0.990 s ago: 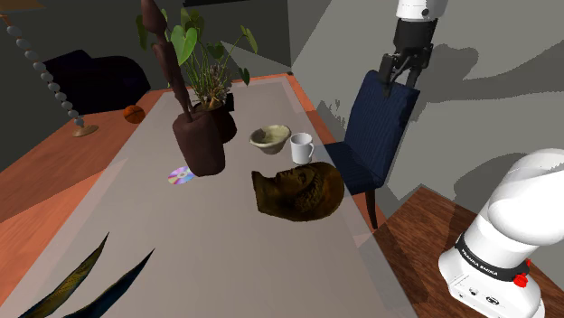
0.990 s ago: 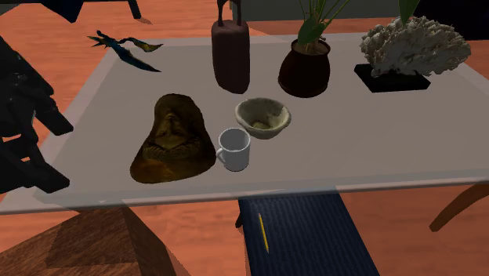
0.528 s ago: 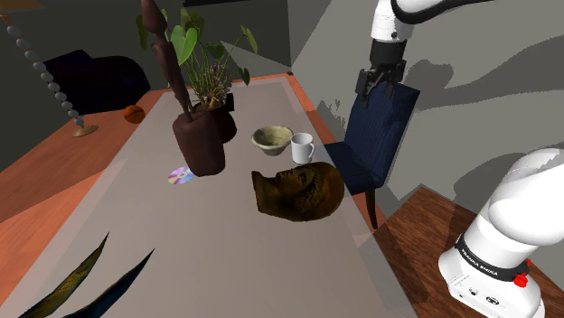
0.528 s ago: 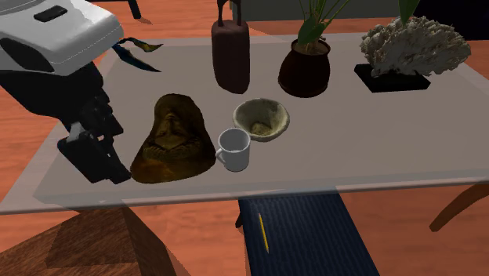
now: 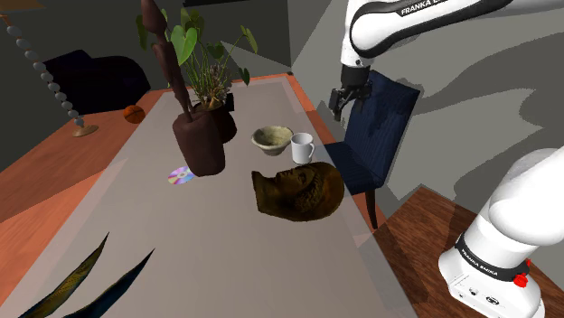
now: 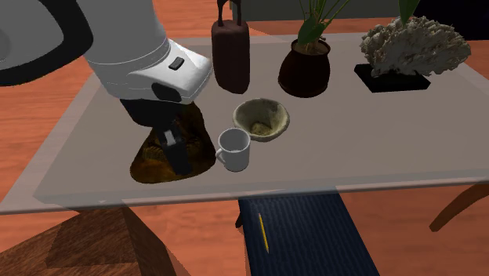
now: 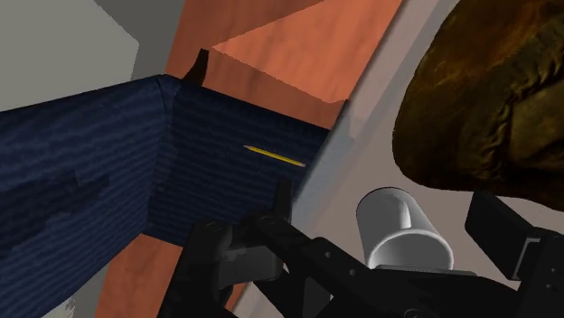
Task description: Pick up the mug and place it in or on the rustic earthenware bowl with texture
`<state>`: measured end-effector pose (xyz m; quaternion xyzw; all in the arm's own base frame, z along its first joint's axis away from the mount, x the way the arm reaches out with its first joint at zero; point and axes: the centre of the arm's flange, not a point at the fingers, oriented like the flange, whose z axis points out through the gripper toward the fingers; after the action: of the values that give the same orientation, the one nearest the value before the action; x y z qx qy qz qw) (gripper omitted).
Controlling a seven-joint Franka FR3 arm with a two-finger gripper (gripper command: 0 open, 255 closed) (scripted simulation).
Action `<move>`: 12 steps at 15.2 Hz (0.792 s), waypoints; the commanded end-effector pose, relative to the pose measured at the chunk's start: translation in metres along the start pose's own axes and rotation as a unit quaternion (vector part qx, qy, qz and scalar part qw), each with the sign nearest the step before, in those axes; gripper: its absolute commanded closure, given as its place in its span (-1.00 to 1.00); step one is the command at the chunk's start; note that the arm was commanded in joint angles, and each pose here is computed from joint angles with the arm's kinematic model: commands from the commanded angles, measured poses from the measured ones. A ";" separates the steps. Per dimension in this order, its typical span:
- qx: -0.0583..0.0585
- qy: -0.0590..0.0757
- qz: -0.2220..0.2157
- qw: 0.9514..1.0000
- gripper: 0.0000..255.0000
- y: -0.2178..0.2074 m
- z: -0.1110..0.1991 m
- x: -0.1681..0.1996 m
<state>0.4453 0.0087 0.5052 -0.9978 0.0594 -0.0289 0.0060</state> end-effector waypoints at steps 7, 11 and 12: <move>0.012 0.002 -0.006 1.000 -1.00 -0.018 0.069 0.075; 0.018 0.002 -0.009 1.000 -1.00 -0.027 0.104 0.113; 0.020 0.003 -0.009 1.000 -1.00 -0.030 0.113 0.122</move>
<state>0.5669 0.0215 0.4084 -0.9979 0.0503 -0.0321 0.0237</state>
